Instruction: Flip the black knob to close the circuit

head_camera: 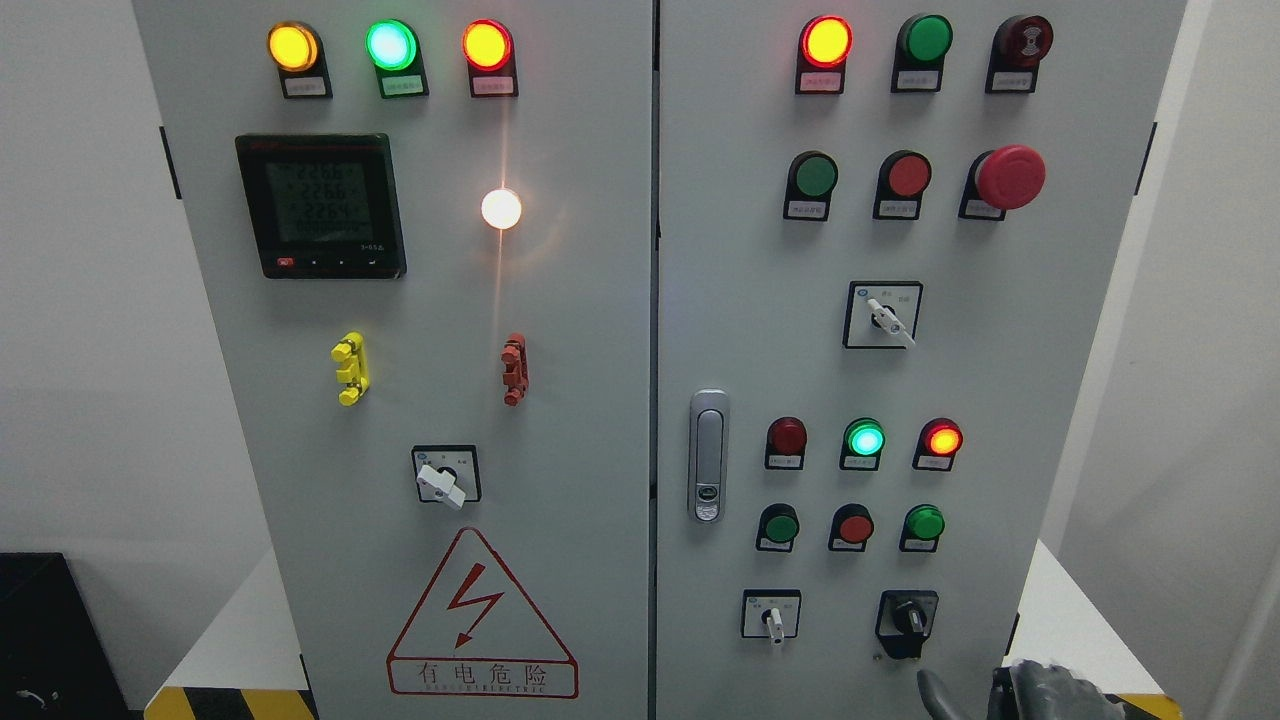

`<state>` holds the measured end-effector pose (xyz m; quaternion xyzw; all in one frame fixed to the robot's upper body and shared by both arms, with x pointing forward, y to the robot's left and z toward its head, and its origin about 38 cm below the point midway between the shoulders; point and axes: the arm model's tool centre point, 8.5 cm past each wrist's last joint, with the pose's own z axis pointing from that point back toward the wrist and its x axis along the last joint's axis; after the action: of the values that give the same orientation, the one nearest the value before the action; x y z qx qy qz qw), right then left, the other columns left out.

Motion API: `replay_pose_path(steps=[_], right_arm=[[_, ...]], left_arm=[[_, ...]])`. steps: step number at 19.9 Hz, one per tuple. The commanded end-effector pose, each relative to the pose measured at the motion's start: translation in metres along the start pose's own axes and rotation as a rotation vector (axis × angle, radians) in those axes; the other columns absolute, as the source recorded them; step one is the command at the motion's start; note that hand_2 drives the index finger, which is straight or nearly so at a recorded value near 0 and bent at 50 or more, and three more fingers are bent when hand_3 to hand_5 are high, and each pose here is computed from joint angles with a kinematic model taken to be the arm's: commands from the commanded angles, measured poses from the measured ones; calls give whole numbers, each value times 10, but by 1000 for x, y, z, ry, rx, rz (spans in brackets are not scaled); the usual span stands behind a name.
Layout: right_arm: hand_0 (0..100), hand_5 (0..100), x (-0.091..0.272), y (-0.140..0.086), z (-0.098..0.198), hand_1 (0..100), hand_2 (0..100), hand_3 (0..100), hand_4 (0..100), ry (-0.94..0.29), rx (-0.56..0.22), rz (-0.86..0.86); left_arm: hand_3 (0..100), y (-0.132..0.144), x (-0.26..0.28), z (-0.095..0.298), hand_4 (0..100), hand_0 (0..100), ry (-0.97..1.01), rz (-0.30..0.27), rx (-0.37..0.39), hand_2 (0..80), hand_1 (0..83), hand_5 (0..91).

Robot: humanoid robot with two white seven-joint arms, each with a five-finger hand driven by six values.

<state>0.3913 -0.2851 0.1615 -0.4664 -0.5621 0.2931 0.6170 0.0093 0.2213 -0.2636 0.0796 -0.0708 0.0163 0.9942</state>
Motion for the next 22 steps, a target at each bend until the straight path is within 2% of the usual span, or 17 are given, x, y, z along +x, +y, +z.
replay_pose_path(steps=[1, 7, 9, 14, 18, 22], right_arm=[[0, 939, 39, 4, 22, 0, 877, 1000, 925, -137, -1, -102], [0, 892, 39, 9, 38, 0, 802, 1000, 896, -169, -19, -289], [0, 827, 36, 11, 42, 15, 750, 1000, 884, -174, -16, -401], [0, 713, 30, 17, 62, 48, 601, 888, 795, -163, -15, -628], [0, 671, 32, 17, 88, 57, 508, 776, 738, -179, 32, -805], [0, 572, 33, 14, 104, 55, 418, 615, 603, -183, 59, -1010]], left_arm=[[0, 0, 0, 0, 0, 120, -1, 1, 0, 0, 556, 0], [0, 0, 0, 0, 0, 120, 0, -1, 0, 0, 556, 0], [0, 0, 0, 0, 0, 120, -1, 1, 0, 0, 556, 0], [0, 0, 0, 0, 0, 120, 0, -1, 0, 0, 556, 0], [0, 0, 0, 0, 0, 120, -1, 1, 0, 0, 556, 0], [0, 0, 0, 0, 0, 120, -1, 1, 0, 0, 556, 0]])
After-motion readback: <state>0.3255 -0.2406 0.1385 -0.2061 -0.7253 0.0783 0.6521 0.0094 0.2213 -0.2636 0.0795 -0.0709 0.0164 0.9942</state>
